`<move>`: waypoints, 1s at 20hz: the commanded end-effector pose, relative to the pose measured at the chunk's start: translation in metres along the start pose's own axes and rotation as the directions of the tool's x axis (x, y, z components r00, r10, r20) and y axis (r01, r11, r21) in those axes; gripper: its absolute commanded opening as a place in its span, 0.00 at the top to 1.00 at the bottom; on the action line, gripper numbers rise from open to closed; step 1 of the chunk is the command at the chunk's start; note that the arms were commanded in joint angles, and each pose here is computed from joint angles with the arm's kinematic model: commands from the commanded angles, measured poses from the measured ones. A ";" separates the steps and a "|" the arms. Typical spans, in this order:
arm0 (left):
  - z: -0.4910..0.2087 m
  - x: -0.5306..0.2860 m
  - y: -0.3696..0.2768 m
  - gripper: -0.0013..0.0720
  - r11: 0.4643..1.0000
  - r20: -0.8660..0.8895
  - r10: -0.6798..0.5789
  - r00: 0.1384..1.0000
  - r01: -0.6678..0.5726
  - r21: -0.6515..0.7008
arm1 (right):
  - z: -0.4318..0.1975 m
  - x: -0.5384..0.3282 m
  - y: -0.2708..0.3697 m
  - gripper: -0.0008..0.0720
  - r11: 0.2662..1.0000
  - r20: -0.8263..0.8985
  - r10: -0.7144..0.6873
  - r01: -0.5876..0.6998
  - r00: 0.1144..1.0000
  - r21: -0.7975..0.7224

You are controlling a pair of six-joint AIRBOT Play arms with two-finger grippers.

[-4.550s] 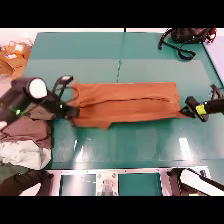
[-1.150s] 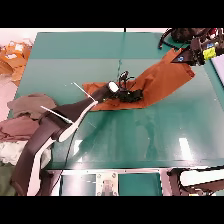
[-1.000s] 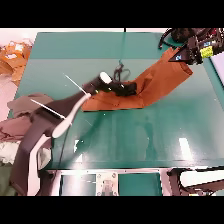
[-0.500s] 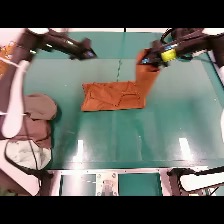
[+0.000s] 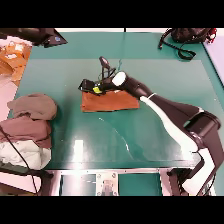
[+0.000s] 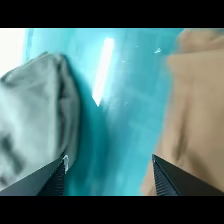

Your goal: Fold the shirts.

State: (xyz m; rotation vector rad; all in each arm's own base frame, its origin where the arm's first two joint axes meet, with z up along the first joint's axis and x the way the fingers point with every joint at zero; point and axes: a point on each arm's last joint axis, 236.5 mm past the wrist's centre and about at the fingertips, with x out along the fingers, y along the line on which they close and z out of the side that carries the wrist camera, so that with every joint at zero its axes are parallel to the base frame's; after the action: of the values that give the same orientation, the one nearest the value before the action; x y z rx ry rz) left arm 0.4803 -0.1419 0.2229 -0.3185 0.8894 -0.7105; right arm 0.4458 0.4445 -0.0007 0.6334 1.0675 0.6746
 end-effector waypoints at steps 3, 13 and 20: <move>-0.005 -0.005 0.006 0.94 0.999 -0.016 0.029 0.999 -0.029 0.013 | 0.051 -0.044 -0.046 0.18 0.997 0.034 -0.041 0.038 0.999 0.072; -0.008 -0.007 0.023 0.94 0.995 -0.032 0.098 0.995 -0.098 0.012 | 0.060 -0.240 -0.277 0.18 0.927 -0.183 -0.257 0.296 0.949 0.232; -0.021 -0.021 0.080 0.94 0.939 -0.083 0.342 0.936 -0.339 0.048 | 0.000 -0.131 -0.234 0.18 0.966 -0.322 -0.033 0.113 0.946 0.231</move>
State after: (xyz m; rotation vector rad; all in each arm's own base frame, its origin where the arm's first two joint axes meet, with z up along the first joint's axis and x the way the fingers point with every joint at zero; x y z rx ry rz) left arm 0.4863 -0.0948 0.1925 -0.1705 0.9597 -0.5216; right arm 0.4600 0.1545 -0.0858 0.6968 1.4455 0.4972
